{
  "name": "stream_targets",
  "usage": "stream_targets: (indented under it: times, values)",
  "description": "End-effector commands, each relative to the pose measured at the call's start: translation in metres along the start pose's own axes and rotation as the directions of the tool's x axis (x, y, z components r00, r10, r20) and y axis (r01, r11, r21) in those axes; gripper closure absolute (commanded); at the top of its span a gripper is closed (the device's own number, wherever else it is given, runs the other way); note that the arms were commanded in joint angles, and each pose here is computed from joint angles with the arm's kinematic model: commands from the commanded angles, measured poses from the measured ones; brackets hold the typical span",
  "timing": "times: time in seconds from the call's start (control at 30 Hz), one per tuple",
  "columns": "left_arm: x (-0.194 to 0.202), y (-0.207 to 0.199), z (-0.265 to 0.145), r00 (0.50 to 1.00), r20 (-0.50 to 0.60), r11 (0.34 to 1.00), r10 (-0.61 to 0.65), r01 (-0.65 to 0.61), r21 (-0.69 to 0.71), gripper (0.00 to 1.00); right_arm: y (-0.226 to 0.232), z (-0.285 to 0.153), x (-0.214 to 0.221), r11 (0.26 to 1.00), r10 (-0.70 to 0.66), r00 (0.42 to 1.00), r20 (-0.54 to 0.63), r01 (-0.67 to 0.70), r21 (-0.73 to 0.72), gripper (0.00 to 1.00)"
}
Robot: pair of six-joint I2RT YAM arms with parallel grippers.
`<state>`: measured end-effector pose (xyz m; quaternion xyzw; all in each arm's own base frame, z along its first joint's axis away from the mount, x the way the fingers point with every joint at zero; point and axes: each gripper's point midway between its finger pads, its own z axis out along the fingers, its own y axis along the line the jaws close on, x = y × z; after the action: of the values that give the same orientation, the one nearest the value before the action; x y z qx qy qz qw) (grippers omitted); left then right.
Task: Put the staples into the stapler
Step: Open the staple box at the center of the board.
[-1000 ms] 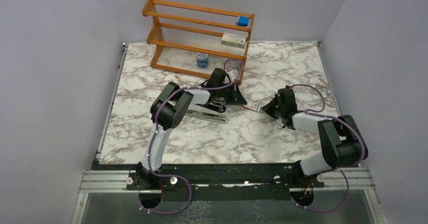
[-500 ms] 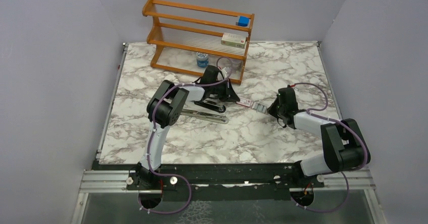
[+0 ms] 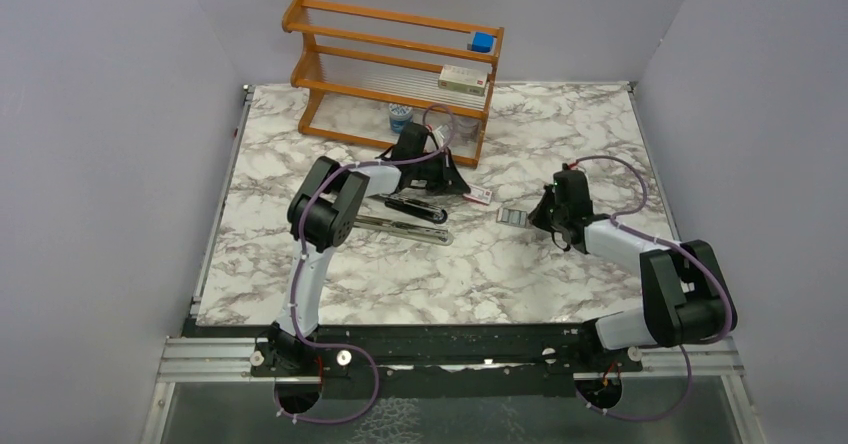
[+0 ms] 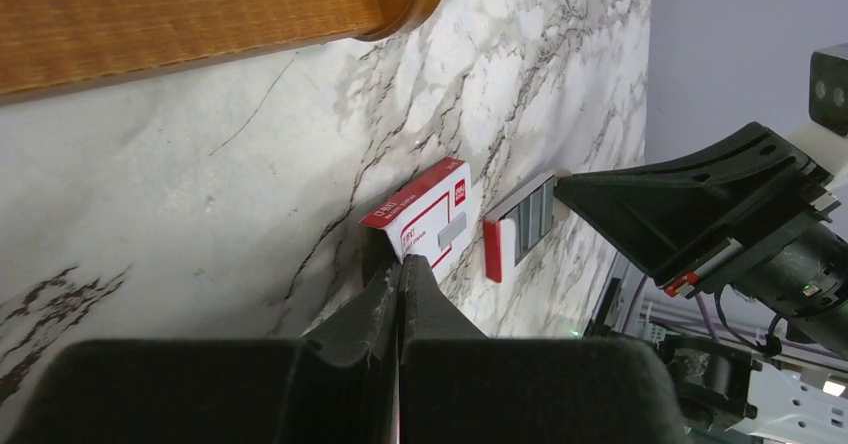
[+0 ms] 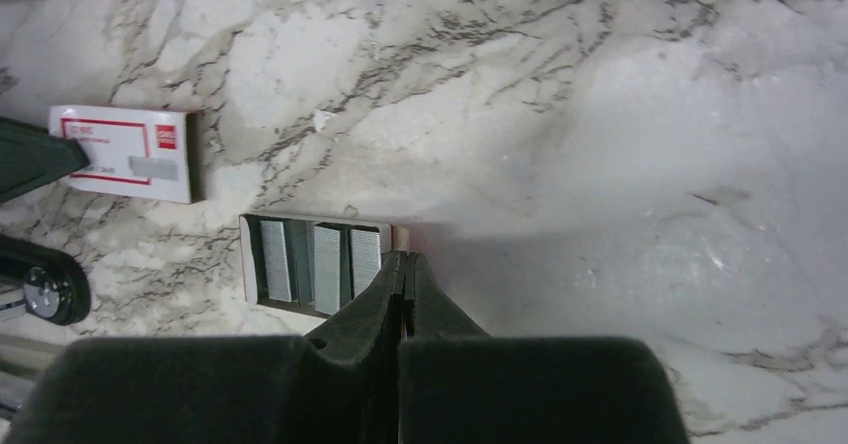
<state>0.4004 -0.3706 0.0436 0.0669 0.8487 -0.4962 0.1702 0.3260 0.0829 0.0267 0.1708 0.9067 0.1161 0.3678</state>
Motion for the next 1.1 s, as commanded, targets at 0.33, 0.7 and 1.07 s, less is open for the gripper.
stream_targets:
  times: [0.33, 0.7, 1.07]
  values:
    - [-0.005, -0.038, 0.03, 0.993, 0.074, 0.988, -0.088, 0.077, 0.133, 1.0, 0.027, 0.001, 0.005, 0.991, -0.011, 0.998, -0.066, 0.002, -0.136, 0.99]
    - [-0.018, -0.037, 0.03, 0.99, 0.105, 0.986, -0.095, 0.079, 0.15, 0.77, 0.034, 0.004, 0.009, 0.984, 0.018, 0.996, -0.09, -0.033, -0.172, 0.99]
    - [-0.027, -0.03, 0.018, 0.987, 0.136, 0.989, -0.079, 0.061, 0.135, 0.41, 0.044, 0.006, 0.015, 0.961, 0.168, 0.979, -0.118, -0.189, -0.2, 0.99]
